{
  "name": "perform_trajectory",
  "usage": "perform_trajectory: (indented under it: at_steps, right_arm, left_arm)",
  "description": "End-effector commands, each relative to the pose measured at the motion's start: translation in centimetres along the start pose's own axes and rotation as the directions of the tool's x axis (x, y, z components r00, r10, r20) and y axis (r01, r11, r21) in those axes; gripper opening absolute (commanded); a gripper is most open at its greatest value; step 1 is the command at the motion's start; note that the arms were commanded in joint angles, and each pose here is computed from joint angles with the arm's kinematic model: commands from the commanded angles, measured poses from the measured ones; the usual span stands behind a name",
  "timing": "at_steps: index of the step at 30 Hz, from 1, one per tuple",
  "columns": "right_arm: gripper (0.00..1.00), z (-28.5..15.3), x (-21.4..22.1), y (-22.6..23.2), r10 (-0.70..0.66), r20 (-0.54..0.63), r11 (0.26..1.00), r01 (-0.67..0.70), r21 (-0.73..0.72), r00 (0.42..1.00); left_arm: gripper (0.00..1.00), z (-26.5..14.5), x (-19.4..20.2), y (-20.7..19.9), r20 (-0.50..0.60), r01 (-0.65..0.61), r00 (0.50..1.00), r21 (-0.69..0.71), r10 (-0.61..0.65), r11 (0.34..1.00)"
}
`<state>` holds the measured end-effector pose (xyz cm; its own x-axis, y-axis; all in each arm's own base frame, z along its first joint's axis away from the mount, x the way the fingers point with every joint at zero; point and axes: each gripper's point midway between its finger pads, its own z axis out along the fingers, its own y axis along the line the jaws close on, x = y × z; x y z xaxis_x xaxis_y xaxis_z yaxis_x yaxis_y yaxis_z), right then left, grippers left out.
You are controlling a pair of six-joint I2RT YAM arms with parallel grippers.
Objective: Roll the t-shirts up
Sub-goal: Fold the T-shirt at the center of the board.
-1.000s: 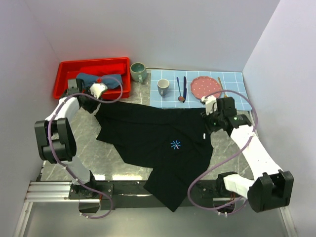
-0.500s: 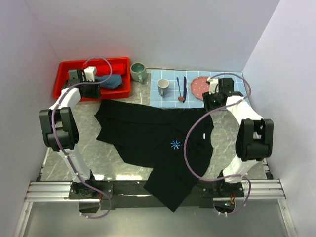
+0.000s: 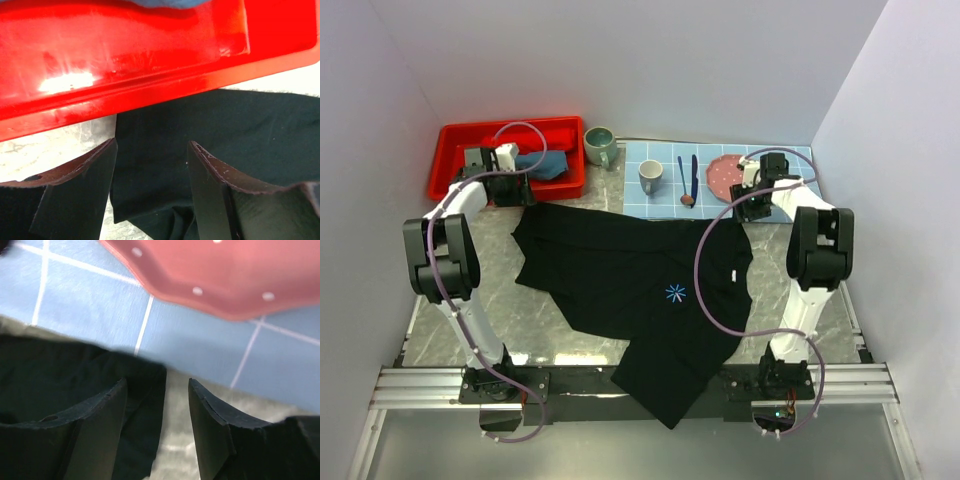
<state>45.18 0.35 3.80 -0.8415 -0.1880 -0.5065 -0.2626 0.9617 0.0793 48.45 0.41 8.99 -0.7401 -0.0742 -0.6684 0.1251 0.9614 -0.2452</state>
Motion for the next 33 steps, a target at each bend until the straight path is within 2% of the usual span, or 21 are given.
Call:
perform_trajectory:
  at_steps: [1, 5, 8, 15, 20, 25, 33]
  right_arm:
    - [0.57, 0.7, -1.3, -1.2, -0.017, -0.004, 1.0, 0.017, -0.017, 1.0]
    - [0.54, 1.6, -1.8, -2.3, -0.002, -0.027, 1.0, 0.001, -0.027, 1.0]
    - [0.47, 2.2, -1.4, -2.1, 0.009, -0.067, 0.997, -0.014, -0.076, 0.998]
    - [0.16, 2.1, -0.3, -1.4, -0.011, -0.106, 0.993, -0.002, -0.12, 0.994]
    - [0.04, 0.9, -0.4, -1.3, -0.036, -0.054, 0.995, 0.031, -0.099, 0.998]
    - [0.0, -1.0, -1.6, -1.2, -0.047, 0.023, 0.997, 0.049, -0.067, 0.999]
    - [0.0, -1.1, -1.3, -0.9, -0.034, 0.005, 0.996, 0.035, -0.076, 0.999]
  left_arm:
    - [0.64, 0.0, -0.4, -0.6, -0.008, -0.035, 0.999, 0.021, 0.035, 0.999]
    - [0.64, 0.4, -0.3, -0.5, -0.018, -0.06, 0.998, 0.012, 0.06, 0.998]
    - [0.64, 0.8, -0.1, -1.0, -0.028, -0.09, 0.996, 0.02, 0.09, 0.996]
    - [0.65, 2.4, -0.7, -2.1, -0.027, -0.137, 0.99, 0.017, 0.137, 0.99]
    - [0.65, 2.5, -0.7, -1.9, -0.033, -0.142, 0.989, 0.0, 0.142, 0.99]
    - [0.65, 2.8, -0.1, -1.3, -0.041, -0.134, 0.99, -0.022, 0.133, 0.991]
    - [0.67, 4.4, -1.2, -0.1, -0.025, -0.138, 0.99, -0.074, 0.136, 0.988]
